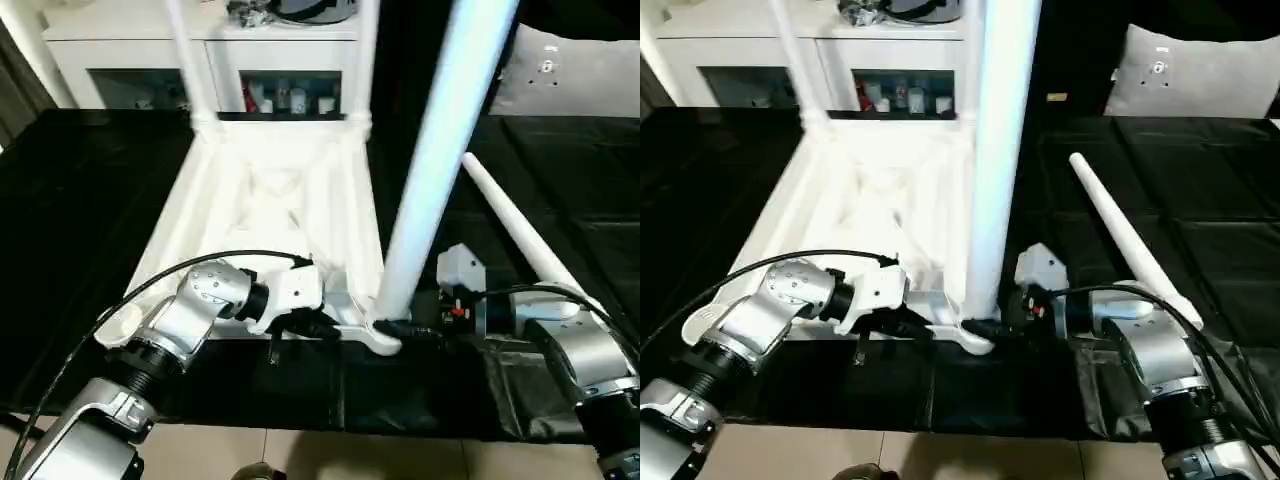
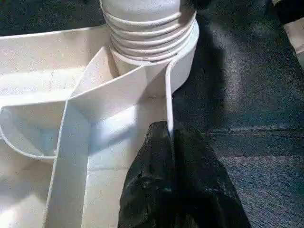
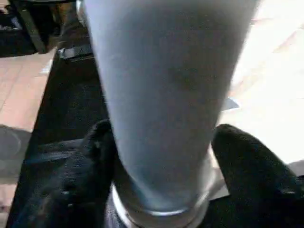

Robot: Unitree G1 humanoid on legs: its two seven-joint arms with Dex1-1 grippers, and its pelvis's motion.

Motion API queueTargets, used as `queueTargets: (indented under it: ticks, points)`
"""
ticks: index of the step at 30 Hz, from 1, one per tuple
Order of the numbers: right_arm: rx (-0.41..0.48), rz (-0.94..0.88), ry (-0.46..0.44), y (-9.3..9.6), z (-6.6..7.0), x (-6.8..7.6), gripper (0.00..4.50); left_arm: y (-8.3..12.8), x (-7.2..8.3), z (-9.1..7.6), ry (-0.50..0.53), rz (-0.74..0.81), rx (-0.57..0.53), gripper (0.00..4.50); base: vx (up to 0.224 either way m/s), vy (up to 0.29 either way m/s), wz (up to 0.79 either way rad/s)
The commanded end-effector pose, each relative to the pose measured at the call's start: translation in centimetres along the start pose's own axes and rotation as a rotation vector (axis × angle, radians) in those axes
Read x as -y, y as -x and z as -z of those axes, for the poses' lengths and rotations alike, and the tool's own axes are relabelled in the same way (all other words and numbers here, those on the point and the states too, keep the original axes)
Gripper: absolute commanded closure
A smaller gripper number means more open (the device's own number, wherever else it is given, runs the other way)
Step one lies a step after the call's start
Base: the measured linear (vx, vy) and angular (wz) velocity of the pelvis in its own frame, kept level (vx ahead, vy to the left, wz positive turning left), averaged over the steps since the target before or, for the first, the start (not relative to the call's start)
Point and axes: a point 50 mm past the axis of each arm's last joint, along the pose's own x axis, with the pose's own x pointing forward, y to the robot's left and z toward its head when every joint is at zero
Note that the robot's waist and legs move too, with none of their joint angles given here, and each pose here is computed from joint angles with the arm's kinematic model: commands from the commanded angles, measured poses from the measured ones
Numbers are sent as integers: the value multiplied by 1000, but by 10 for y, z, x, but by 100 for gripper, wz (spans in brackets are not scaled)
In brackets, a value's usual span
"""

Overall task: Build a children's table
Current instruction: Rotate leg to tighten

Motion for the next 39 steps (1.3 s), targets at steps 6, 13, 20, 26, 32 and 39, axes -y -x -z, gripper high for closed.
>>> queueTargets:
  ticks: [6,13,20,26,32,39]
  points:
    - [-45,-39,-15,0,5,-2,173,-9,12,5,-22,103,-45,450,0,0,0]
    - [-39,-46,-61,-5,9,-5,185,-9,14,6,17,92,-18,450,0,0,0]
    - [-17,89,-202,-22,14,-6,186,-14,13,-6,157,-19,89,450,0,0,0]
    - [14,407,-367,-57,22,6,186,-28,-1,-23,317,-331,146,450,0,0,0]
    - [-6,612,-469,-72,27,15,186,-42,-12,-44,362,-516,158,450,-8,3,-3]
    - [55,661,-452,-71,23,18,108,-46,-17,-51,331,-565,110,450,0,0,0]
